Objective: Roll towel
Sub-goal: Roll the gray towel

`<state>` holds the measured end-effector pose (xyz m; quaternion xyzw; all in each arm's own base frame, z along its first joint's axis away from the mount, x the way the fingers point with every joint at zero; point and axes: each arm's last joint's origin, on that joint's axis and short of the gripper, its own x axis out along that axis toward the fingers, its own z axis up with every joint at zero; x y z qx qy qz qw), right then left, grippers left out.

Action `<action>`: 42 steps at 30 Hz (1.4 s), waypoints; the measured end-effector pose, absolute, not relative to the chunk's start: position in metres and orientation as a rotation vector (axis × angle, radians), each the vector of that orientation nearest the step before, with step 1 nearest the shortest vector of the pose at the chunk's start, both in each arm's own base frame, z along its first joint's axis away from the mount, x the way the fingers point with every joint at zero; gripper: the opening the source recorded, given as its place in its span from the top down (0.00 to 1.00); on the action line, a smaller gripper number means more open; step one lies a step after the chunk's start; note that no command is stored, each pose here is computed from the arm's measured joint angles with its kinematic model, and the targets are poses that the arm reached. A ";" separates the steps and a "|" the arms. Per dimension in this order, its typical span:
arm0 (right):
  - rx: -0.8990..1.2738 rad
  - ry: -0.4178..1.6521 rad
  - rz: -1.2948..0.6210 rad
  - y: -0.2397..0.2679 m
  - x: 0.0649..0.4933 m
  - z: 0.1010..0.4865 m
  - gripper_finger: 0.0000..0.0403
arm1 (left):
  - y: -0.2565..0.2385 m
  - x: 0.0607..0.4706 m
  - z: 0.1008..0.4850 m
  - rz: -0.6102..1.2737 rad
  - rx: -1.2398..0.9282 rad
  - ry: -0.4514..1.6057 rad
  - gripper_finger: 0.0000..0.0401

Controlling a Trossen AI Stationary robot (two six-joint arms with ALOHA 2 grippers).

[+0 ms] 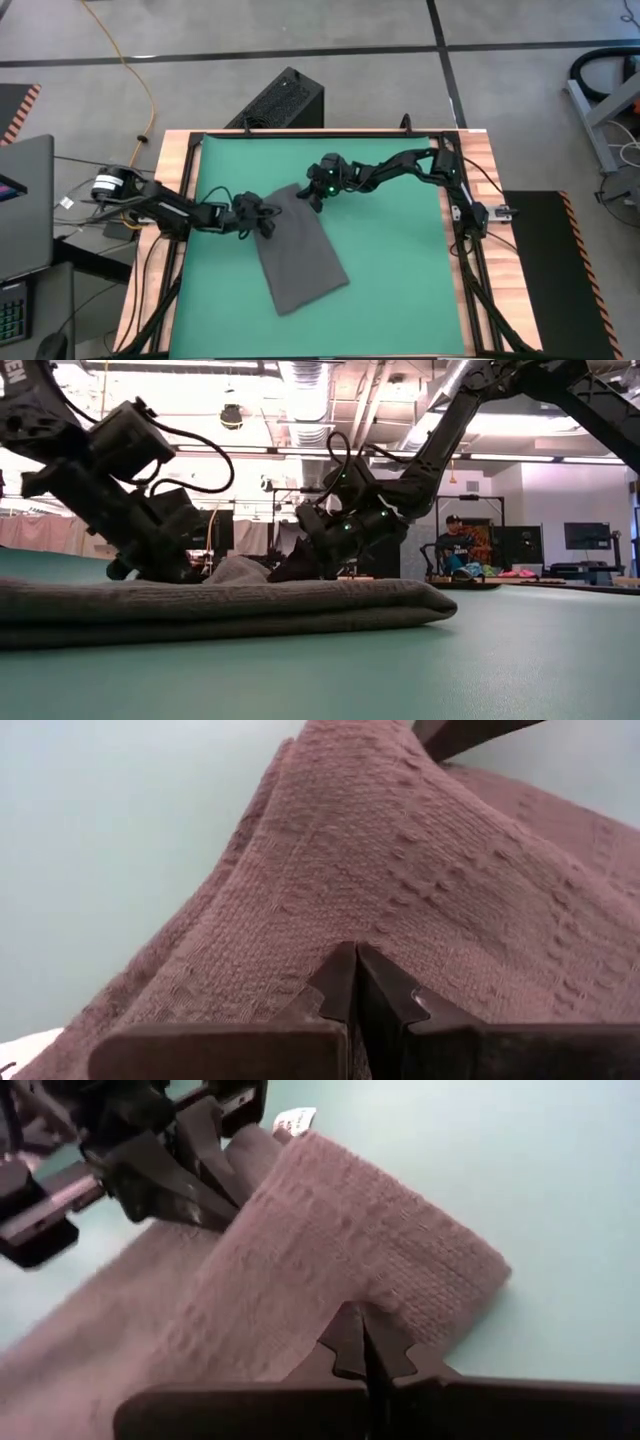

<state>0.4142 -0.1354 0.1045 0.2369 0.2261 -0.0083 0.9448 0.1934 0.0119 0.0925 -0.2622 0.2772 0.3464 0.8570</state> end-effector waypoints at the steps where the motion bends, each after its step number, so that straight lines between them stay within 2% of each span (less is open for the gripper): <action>1: 0.498 0.464 -0.021 -0.135 0.414 0.107 0.99 | 0.014 0.194 0.094 0.727 -0.558 0.589 1.00; 6: 0.567 0.467 -0.019 -0.138 0.409 0.120 0.99 | 0.025 0.201 0.099 0.665 -0.450 0.646 1.00; 12: 0.592 0.440 -0.031 -0.137 0.404 0.151 0.99 | 0.042 0.218 0.114 0.613 -0.473 0.643 1.00; 17: 0.377 0.334 -0.011 -0.135 0.390 0.211 0.99 | 0.048 0.243 0.145 0.523 -0.373 0.589 1.00; 21: 0.135 0.367 -0.066 -0.141 0.373 0.233 0.99 | 0.053 0.259 0.177 0.459 -0.167 0.576 1.00; 26: 0.101 0.405 0.009 -0.152 0.376 0.213 0.99 | 0.058 0.261 0.188 0.450 -0.072 0.658 1.00; 37: 0.235 0.464 0.049 -0.160 0.387 0.162 1.00 | 0.045 0.242 0.154 0.518 -0.253 0.605 1.00; 42: 0.324 0.497 0.023 -0.159 0.383 0.154 1.00 | 0.040 0.237 0.146 0.537 -0.298 0.619 1.00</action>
